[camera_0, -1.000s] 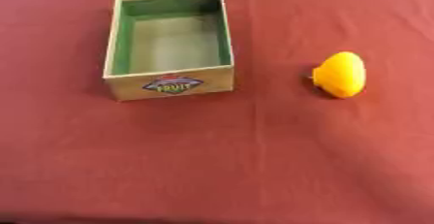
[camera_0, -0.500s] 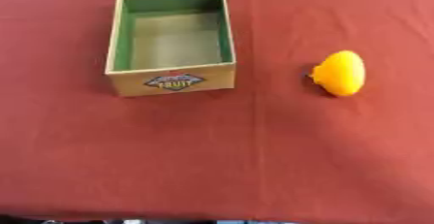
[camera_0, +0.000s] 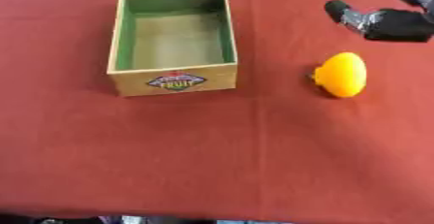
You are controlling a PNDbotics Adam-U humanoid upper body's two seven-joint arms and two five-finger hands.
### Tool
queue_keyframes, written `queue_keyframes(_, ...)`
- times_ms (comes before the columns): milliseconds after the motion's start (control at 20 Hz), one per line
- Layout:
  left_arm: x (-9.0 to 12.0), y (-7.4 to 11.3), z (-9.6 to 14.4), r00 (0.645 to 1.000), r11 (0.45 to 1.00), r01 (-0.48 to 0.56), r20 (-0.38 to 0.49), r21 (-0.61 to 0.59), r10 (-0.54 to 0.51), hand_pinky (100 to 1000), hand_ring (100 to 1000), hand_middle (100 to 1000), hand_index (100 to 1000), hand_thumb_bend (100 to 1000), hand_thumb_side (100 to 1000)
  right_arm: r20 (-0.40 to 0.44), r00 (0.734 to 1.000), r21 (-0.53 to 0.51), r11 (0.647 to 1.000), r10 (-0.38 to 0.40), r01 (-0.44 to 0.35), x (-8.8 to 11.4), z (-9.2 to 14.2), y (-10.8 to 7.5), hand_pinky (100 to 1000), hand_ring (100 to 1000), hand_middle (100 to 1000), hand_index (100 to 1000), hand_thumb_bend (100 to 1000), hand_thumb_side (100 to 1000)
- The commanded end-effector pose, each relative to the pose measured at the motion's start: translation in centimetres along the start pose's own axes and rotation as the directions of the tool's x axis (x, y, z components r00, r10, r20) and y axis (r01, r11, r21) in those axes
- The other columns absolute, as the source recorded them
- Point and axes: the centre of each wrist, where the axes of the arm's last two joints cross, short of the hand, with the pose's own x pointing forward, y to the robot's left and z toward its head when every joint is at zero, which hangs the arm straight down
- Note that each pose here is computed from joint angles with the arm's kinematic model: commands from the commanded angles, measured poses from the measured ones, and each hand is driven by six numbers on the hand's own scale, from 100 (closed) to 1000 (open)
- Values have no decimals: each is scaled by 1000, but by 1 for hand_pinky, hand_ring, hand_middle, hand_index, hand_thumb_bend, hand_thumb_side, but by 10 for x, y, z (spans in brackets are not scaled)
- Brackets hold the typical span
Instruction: Pick up objects on the table and place them in the box.
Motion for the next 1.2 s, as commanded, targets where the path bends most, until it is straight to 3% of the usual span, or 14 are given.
queue_keyframes(50,7,2,-9,999,1000,-1,43,-6,1,600,603,691,826,136,916,-22,998,45,997,58,-57,-9,0,-6,856,920,862,1000,490,910)
queue_keyframes(300,8,2,-9,999,1000,-3,45,-7,4,600,603,691,826,137,916,-34,998,152,987,54,-48,-14,0,3,863,932,865,1000,571,805)
queue_keyframes(550,8,2,-10,999,1000,-5,46,-8,5,600,603,691,826,137,916,-36,997,243,968,73,-62,-21,0,7,871,947,875,1000,548,719)
queue_keyframes(1000,8,1,-11,999,1000,-6,49,-7,6,599,603,690,826,137,915,-37,994,391,917,102,-80,-33,5,10,879,954,900,1000,553,672)
queue_keyframes(1100,8,2,-10,999,1000,-4,47,-6,5,599,603,690,826,137,914,-40,993,476,876,108,-76,-32,4,0,880,955,907,1000,545,668)
queue_keyframes(1200,8,2,-10,999,1000,-2,47,-5,3,599,603,690,826,135,912,-43,993,548,834,111,-70,-29,3,-12,878,952,904,1000,479,637)
